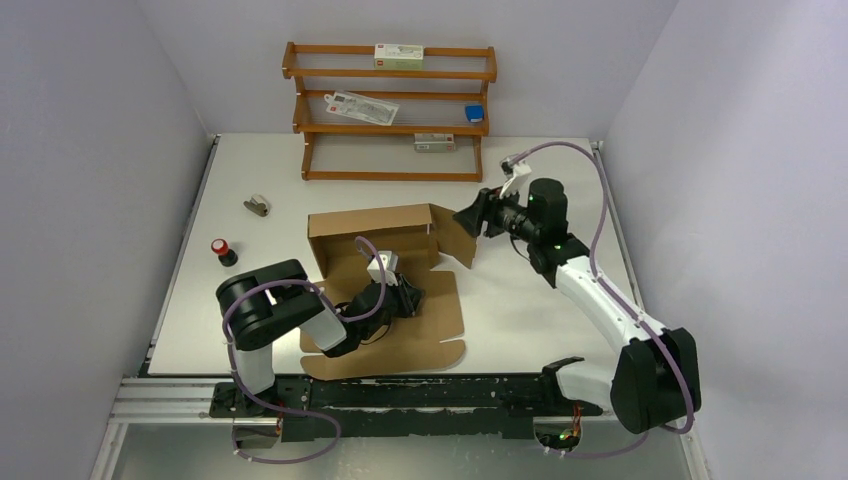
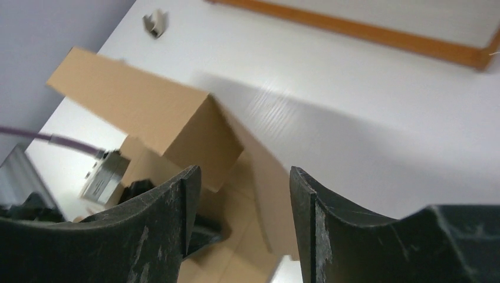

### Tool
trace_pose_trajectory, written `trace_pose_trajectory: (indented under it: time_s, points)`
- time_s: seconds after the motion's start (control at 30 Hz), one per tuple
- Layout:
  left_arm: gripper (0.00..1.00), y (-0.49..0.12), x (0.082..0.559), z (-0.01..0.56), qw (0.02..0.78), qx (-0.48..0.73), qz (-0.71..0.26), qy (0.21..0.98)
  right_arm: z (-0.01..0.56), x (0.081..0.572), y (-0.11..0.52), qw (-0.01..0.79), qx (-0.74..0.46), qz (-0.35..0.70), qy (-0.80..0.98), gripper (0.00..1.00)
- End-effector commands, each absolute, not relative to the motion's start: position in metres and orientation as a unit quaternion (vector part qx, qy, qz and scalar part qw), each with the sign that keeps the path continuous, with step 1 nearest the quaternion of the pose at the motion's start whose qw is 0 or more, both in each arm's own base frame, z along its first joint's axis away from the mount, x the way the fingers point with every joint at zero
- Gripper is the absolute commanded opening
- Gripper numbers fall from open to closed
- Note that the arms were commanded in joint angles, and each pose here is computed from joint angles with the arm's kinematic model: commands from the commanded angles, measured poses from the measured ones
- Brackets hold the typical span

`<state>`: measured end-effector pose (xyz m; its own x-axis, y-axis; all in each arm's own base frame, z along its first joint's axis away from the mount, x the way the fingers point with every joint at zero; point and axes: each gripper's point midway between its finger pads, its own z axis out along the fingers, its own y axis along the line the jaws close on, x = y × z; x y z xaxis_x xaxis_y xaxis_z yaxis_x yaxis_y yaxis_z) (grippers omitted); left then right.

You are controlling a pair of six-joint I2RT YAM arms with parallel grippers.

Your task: Fold the paper box

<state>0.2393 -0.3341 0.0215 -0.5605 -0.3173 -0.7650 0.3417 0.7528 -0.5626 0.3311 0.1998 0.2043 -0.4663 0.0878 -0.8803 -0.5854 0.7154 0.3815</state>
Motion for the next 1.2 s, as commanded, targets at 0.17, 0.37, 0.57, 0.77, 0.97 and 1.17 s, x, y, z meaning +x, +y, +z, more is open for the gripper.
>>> trace_pose_trajectory:
  time_s: [0.17, 0.37, 0.57, 0.77, 0.97, 1.17]
  points:
    - [0.24, -0.319, 0.228, -0.005, 0.447, 0.028, -0.312, 0.838, 0.259, 0.383, 0.136, 0.594, -0.085, 0.245, 0.761, 0.6]
    - [0.24, -0.319, 0.229, -0.003, 0.449, 0.028, -0.312, 0.837, 0.214, 0.4, 0.144, 0.552, -0.151, 0.246, 0.782, 0.58]
    - [0.24, -0.32, 0.229, -0.003, 0.447, 0.029, -0.312, 0.838, 0.178, 0.379, 0.169, 0.503, -0.211, 0.303, 0.782, 0.57]
    - [0.24, -0.322, 0.228, -0.006, 0.444, 0.03, -0.313, 0.839, 0.154, 0.357, 0.19, 0.469, -0.236, 0.336, 0.782, 0.57]
    - [0.24, -0.323, 0.228, -0.004, 0.444, 0.031, -0.315, 0.838, 0.135, 0.332, 0.215, 0.439, -0.256, 0.367, 0.779, 0.58]
    - [0.24, -0.323, 0.227, -0.004, 0.443, 0.031, -0.317, 0.838, 0.127, 0.315, 0.234, 0.424, -0.277, 0.383, 0.773, 0.62]
